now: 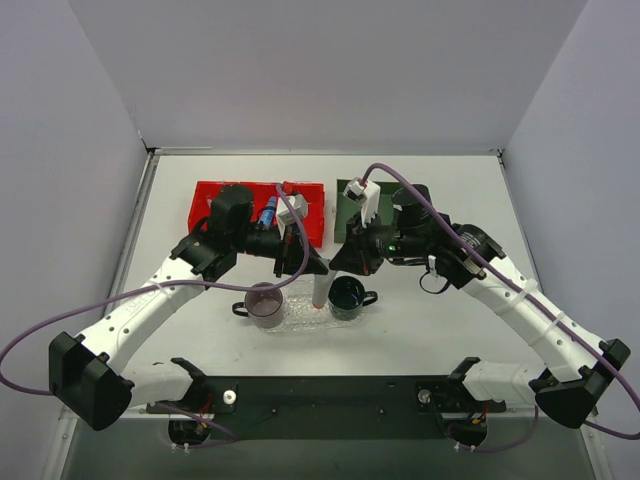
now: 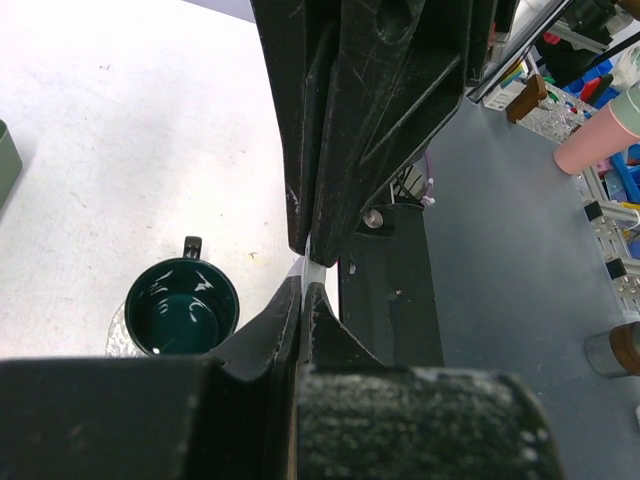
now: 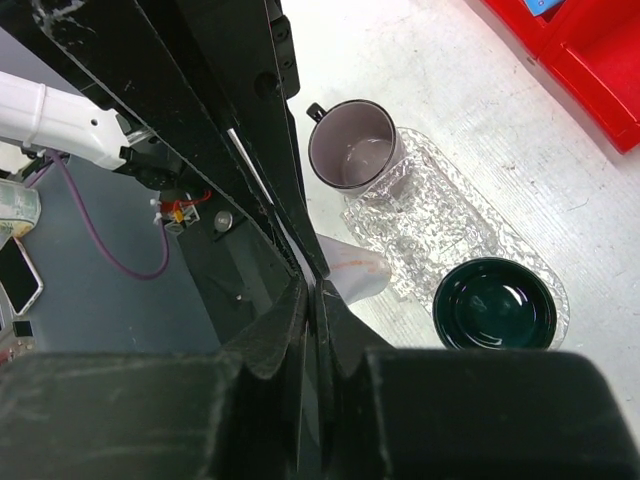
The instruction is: Prepare toiletry sets of a toothbrush and toothpaste on the tray
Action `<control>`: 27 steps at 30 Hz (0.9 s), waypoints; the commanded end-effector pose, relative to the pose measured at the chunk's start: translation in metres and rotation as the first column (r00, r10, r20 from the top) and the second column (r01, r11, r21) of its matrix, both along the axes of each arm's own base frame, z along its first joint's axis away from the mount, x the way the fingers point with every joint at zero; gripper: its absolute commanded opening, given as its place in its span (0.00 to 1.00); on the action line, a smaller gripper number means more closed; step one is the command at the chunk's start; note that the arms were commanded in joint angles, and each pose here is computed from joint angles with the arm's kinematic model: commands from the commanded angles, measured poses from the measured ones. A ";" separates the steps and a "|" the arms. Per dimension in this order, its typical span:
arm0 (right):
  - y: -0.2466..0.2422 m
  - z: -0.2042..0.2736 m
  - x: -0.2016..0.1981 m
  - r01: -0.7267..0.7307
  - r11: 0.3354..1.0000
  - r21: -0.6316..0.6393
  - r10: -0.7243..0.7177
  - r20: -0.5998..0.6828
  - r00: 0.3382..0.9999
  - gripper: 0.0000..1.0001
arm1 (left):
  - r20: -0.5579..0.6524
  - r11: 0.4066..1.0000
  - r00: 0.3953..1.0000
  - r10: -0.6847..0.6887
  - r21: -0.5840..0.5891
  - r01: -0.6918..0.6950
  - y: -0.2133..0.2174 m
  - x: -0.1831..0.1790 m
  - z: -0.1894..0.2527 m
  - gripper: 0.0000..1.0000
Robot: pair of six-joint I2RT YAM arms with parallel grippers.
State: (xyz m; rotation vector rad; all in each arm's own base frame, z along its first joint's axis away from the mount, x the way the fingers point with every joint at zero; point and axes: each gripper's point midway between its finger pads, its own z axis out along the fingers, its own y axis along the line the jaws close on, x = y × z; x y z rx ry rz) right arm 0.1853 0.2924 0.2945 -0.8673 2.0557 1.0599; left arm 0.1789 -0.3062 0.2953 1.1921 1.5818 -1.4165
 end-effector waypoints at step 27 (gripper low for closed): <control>-0.041 0.025 0.031 0.309 0.934 0.181 -0.349 0.262 0.900 0.00 | 0.155 0.667 0.652 0.742 -0.071 -0.742 0.089 0.124 0.028 0.80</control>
